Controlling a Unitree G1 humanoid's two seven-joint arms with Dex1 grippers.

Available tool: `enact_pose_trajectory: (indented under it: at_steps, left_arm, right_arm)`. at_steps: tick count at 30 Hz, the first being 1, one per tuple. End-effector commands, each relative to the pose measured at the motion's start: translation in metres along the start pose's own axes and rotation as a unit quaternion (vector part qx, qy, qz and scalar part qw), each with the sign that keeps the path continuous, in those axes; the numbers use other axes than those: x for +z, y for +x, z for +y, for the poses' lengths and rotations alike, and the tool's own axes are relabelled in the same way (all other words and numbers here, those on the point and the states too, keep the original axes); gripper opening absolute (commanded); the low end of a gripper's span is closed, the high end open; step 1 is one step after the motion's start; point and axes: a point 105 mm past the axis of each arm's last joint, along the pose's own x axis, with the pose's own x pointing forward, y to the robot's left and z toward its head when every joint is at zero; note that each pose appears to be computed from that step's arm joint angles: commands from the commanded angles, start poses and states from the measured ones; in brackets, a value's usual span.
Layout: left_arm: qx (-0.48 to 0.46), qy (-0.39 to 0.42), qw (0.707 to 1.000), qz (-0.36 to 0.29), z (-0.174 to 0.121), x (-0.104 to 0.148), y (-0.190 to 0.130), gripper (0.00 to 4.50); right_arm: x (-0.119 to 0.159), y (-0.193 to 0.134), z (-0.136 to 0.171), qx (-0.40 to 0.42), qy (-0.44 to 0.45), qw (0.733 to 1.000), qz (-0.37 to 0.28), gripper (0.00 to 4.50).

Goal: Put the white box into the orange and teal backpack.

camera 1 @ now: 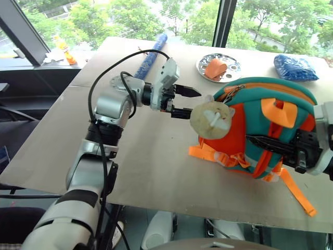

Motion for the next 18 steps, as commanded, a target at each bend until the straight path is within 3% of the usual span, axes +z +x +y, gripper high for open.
enact_pose_trajectory:
  at_steps: [1,5,8,18]
  left_arm:
    - [-0.036,-0.03,0.998,-0.041,-0.018,0.018,-0.003,4.45]
    - [-0.019,-0.13,0.988,-0.085,-0.014,0.022,-0.035,4.45]
    - [-0.033,-0.167,0.979,-0.11,-0.021,0.031,-0.038,4.45]
    - [-0.071,-0.108,0.988,-0.08,-0.059,0.038,0.008,4.45]
  right_arm:
    - [0.015,0.001,0.0,0.005,-0.026,0.999,-0.021,0.0]
    - [0.016,0.005,0.002,0.017,-0.025,0.999,-0.02,0.0]
    - [0.015,0.007,0.002,0.02,-0.023,0.999,-0.018,0.0]
    - [0.019,0.012,0.0,0.016,-0.032,0.999,-0.023,0.0]
